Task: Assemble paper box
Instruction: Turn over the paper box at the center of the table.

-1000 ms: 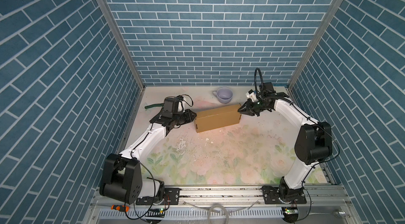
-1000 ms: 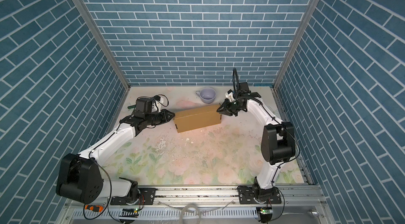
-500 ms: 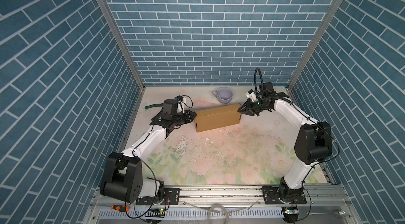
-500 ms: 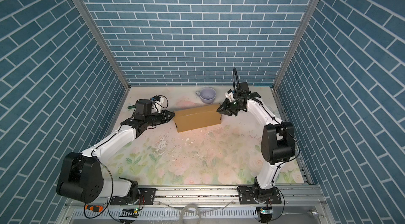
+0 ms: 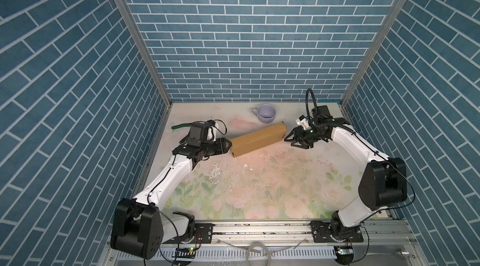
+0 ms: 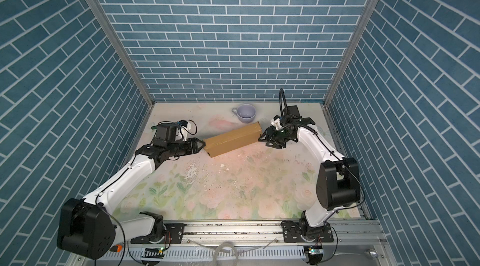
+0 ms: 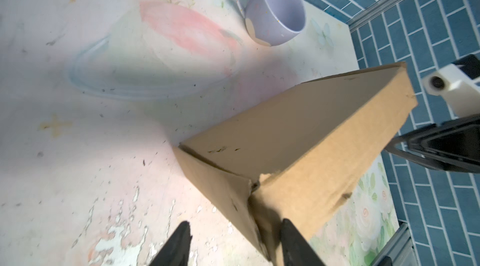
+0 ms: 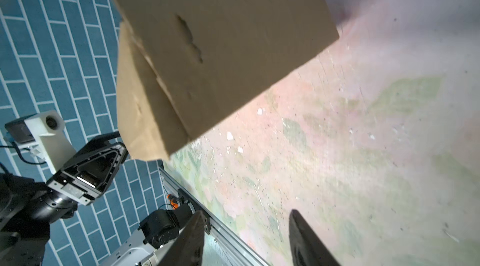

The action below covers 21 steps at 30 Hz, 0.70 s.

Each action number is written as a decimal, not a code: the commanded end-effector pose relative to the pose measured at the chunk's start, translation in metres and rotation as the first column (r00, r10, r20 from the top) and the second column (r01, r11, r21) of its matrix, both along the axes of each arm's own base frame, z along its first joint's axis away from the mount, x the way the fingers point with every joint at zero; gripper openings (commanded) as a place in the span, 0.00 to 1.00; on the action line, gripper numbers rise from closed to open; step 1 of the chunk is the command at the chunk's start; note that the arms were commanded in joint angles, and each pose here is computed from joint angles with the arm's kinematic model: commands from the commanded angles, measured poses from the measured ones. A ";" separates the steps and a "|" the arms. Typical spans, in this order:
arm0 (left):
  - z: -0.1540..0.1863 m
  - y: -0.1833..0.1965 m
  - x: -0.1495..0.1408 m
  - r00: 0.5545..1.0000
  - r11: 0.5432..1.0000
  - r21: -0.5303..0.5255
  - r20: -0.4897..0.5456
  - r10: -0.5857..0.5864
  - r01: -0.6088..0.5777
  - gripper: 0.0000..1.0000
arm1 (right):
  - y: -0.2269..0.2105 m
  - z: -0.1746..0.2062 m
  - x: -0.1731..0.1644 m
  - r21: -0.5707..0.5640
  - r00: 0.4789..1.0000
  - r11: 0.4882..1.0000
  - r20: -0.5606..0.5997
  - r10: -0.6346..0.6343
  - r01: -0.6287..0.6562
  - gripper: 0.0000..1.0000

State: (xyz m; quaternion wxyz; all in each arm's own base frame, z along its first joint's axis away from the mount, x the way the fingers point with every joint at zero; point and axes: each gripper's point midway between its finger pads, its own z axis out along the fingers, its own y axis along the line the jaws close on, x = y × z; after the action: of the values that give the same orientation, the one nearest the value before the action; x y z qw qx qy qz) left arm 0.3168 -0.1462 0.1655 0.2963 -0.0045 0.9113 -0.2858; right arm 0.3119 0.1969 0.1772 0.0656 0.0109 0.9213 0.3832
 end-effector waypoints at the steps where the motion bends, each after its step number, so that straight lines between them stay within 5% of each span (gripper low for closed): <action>1: -0.015 0.011 -0.018 0.998 0.998 0.055 -0.069 0.012 -0.008 0.62 | -0.017 0.004 -0.021 -0.069 1.000 0.997 0.016 0.019 -0.018 0.56; 10: 0.014 0.009 -0.003 0.998 0.998 0.014 -0.002 0.055 -0.055 0.67 | -0.054 0.040 0.022 -0.266 0.987 0.961 0.156 -0.039 0.080 0.57; 21: -0.059 -0.009 -0.034 0.985 0.994 0.078 -0.149 0.090 -0.079 0.77 | -0.029 -0.065 0.017 -0.307 0.998 0.951 0.056 -0.028 0.044 0.64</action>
State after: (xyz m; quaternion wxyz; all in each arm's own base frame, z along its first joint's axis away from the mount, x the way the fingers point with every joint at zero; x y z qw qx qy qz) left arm 0.2898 -0.1569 0.1323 0.2547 -0.0312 0.9304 -0.2619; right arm 0.3261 0.1599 0.1379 0.1006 0.0167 0.9646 0.2433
